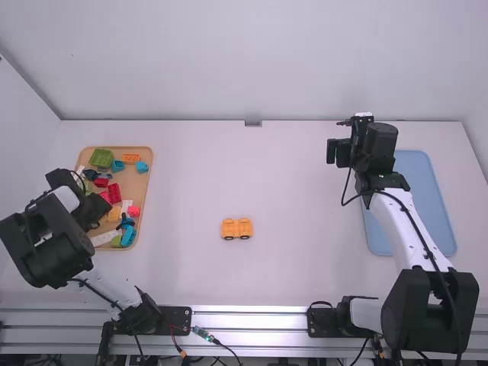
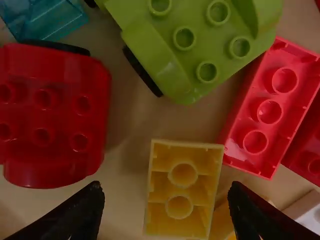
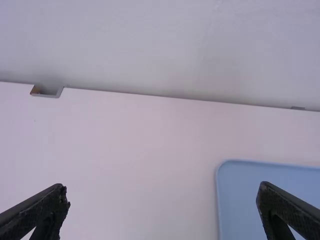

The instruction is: Assemble lego blocks to make yellow taxi

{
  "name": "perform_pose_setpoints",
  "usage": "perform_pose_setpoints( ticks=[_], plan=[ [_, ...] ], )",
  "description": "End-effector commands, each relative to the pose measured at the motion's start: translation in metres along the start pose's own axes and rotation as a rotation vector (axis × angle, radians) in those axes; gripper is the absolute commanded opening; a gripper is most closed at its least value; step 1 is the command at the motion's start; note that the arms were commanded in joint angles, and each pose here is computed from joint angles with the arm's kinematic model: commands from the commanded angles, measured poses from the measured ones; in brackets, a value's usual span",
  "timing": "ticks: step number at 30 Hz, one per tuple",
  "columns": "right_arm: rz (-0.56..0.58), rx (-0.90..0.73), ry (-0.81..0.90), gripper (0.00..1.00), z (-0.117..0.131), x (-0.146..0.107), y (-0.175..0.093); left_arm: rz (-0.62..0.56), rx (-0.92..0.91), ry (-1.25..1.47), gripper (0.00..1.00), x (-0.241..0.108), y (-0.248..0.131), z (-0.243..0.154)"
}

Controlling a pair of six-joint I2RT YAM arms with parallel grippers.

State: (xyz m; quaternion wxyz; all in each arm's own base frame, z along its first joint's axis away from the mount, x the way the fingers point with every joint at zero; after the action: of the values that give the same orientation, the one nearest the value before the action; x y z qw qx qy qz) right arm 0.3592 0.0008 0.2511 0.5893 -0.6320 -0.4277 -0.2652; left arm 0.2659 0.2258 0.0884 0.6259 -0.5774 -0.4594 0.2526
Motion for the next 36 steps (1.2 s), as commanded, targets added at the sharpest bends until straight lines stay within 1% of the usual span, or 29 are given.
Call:
perform_pose_setpoints(
  ticks=[1,9,13,20,24,25,26,31,32,36],
  plan=[
    [-0.017,-0.002,0.003,0.99,-0.001,0.007,-0.001,0.026,-0.007,0.014,0.66,-0.005,0.003,0.001],
    [-0.023,0.024,0.003,0.99,0.001,0.007,-0.001,0.031,0.002,0.011,0.65,-0.008,0.005,0.003],
    [-0.023,0.023,0.002,0.99,0.001,0.008,-0.001,0.032,-0.014,-0.008,0.67,-0.011,0.008,0.003],
    [-0.023,0.023,0.002,0.99,0.001,0.008,-0.001,0.019,-0.035,-0.008,0.68,-0.015,0.013,0.003],
    [-0.023,0.023,0.003,0.99,0.001,0.008,-0.001,0.030,-0.031,0.002,0.64,-0.016,0.012,0.003],
    [-0.023,0.023,0.003,0.99,0.001,0.008,-0.001,0.031,-0.029,0.003,0.58,-0.016,0.012,0.003],
    [-0.023,0.023,0.003,0.99,0.001,0.008,-0.001,0.029,-0.027,0.003,0.54,-0.015,0.012,0.003],
    [-0.022,0.023,0.003,0.99,0.001,0.007,-0.001,0.018,-0.030,0.003,0.54,-0.012,0.010,0.002],
    [-0.022,0.023,0.003,1.00,0.001,0.007,-0.001,0.016,-0.032,0.020,0.51,-0.012,0.010,0.001],
    [-0.022,0.023,0.003,0.99,0.001,0.007,-0.001,0.006,-0.035,0.024,0.48,-0.011,0.011,0.001]
  ],
)
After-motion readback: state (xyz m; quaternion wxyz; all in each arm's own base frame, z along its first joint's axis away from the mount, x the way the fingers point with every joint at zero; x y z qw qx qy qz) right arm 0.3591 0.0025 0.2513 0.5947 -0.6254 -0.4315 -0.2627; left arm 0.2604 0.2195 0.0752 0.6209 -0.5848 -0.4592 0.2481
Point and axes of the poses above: each hand's point on the last joint's axis, 136 mm out from that joint toward the fingers, its own y axis out along the fingers, its own z axis along the line the jaws close on, x = y × z, the point moved 9 cm from there along -y, back along the fingers, and after that the axes turned 6 degrees about -y, right-handed, at the moved point
